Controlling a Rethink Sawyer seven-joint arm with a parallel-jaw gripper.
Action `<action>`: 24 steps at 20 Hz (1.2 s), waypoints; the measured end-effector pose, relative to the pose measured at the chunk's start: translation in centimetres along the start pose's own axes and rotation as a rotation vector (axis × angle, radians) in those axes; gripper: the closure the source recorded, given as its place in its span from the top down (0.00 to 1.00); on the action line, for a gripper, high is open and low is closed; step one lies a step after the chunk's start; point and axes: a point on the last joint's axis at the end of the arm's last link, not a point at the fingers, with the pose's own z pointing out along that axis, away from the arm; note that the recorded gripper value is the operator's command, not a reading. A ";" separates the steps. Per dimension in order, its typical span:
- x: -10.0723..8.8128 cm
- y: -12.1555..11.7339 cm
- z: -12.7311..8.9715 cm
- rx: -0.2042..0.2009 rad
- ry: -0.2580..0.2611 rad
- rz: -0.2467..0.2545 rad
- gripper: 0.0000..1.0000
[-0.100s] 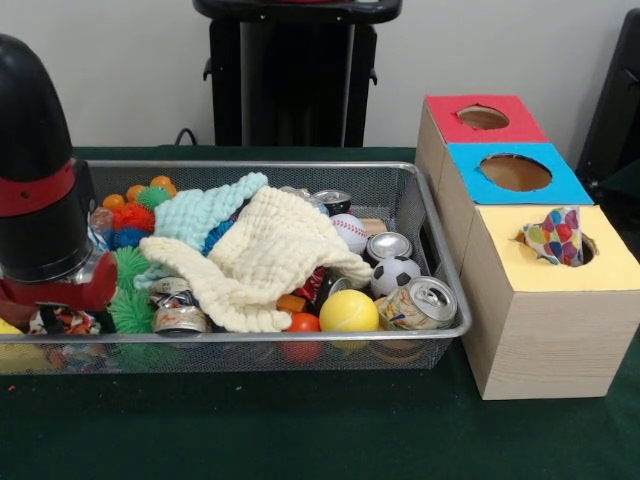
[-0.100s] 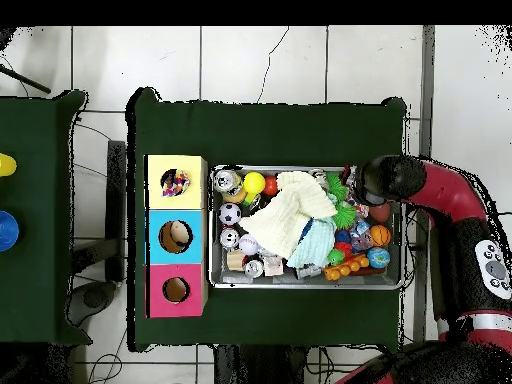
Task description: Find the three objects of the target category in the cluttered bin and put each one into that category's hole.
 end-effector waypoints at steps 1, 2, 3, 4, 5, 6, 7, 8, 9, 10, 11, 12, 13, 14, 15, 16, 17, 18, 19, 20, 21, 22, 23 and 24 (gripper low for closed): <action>0.0 0.0 0.0 0.000 0.000 -0.003 1.00; 0.0 0.0 0.0 0.000 0.000 -0.003 1.00; 0.0 0.0 0.0 0.000 0.000 -0.003 1.00; 0.0 0.0 0.0 0.000 0.000 -0.003 1.00; 0.0 0.0 0.0 0.000 0.000 -0.003 1.00; 0.0 0.0 0.0 0.001 -0.001 -0.004 1.00; 0.0 0.0 0.1 0.001 -0.001 -0.004 0.00; 0.0 0.0 0.1 0.001 -0.003 -0.004 0.00; 0.0 0.0 0.1 0.001 -0.004 -0.004 0.00; 0.0 0.0 0.1 0.001 -0.005 -0.004 0.00; -0.1 0.0 0.2 0.001 -0.010 -0.004 0.00; -0.1 0.0 0.3 0.002 -0.015 -0.005 0.00; 0.0 0.1 0.6 0.006 -0.020 -0.009 0.00; 0.0 0.1 0.6 0.007 -0.020 -0.011 0.00; 0.0 0.1 0.7 0.009 -0.020 -0.013 0.00; 0.1 0.1 0.7 0.010 -0.020 -0.014 0.00; 0.1 0.1 0.8 0.013 -0.022 -0.018 0.00; 0.1 0.1 0.8 0.014 -0.023 -0.018 0.00; 0.1 0.1 0.8 0.014 -0.024 -0.019 0.00; 0.2 0.1 0.9 0.016 -0.025 -0.021 0.00; 0.2 0.1 0.9 0.017 -0.025 -0.023 0.00; 0.2 0.2 0.7 0.020 -0.024 -0.027 0.00; 0.3 0.4 0.6 0.023 -0.023 -0.031 0.00; 0.4 0.7 0.1 0.032 -0.020 -0.042 0.00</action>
